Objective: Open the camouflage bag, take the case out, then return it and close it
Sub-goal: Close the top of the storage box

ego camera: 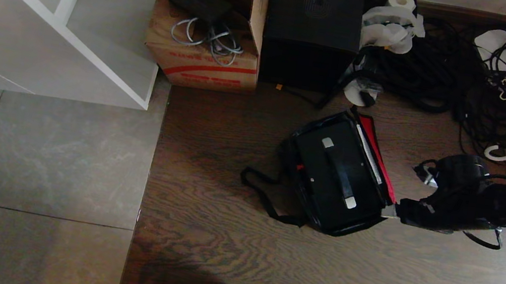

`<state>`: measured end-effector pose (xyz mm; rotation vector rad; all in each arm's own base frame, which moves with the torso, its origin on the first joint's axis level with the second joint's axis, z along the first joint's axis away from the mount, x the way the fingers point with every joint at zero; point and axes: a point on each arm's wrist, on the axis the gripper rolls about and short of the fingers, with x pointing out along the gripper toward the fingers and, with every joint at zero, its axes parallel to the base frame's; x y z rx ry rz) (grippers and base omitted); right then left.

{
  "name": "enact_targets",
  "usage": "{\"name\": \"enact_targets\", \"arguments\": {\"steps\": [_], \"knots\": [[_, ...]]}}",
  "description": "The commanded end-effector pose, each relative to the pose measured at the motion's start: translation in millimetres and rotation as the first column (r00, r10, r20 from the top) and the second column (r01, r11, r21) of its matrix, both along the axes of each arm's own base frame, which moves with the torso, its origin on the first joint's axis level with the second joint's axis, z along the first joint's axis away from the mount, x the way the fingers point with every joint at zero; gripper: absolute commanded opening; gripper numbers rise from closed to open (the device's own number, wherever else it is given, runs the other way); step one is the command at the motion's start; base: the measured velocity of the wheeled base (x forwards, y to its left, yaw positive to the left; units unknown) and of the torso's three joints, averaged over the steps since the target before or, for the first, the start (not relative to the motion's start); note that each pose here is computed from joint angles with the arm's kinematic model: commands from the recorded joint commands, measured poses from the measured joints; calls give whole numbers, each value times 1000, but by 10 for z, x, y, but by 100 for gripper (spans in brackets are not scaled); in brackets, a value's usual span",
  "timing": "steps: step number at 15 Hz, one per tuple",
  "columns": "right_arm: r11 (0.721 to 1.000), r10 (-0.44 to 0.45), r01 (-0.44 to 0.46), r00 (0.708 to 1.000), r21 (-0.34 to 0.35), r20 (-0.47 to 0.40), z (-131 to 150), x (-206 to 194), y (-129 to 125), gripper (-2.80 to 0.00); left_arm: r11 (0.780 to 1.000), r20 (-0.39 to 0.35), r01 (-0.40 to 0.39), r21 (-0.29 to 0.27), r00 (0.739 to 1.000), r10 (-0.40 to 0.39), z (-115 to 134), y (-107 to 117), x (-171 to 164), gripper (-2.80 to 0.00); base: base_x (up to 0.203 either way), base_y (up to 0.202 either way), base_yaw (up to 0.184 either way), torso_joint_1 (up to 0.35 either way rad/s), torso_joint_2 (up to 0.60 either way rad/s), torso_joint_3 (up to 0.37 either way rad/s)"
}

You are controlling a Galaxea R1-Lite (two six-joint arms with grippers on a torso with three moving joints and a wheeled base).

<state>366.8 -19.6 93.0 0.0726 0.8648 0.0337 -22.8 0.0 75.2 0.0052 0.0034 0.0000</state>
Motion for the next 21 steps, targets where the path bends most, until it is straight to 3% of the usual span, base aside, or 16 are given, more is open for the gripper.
{"name": "enact_targets", "arguments": {"steps": [1,3,7,10,14,15,19,20,21], "knots": [[981,153,-155,988,-121,-18,-62,-89,-285,0,1000,-1,0,-1,1000,0,1,0,0,-280,0,0,0,0,0,0],[950,235,-240,971,-198,-49,-158,-151,-467,0,1000,-1,0,-1,1000,0,-1,0,0,-280,0,0,0,0,0,0],[899,300,-301,952,-318,-54,-391,-113,-785,0,1000,-1,0,-1,1000,0,-2,0,0,-280,0,0,0,0,0,0],[833,364,-322,931,-450,6,-568,19,-907,0,1000,-3,0,-1,1000,0,-2,0,1,-280,0,0,0,0,0,0],[763,446,-317,889,-563,105,-806,206,-919,0,1000,-1,0,-1,1000,0,0,0,0,-280,0,0,0,0,0,0],[730,480,-313,868,-608,130,-815,258,-930,0,1000,-1,0,-1,1000,0,-2,0,0,-280,0,0,0,0,0,0],[542,616,-263,770,-798,165,-901,419,-963,0,1000,-1,0,-1,1000,0,-1,0,0,-280,0,0,0,0,0,0],[510,652,-277,742,-814,156,-917,429,-964,0,1000,-1,0,-1,1000,0,-2,0,0,-280,0,0,0,0,0,0],[503,660,-289,737,-815,147,-950,430,-957,0,1000,-1,0,-1,1000,0,-1,0,0,-280,0,0,0,0,0,0]]}}
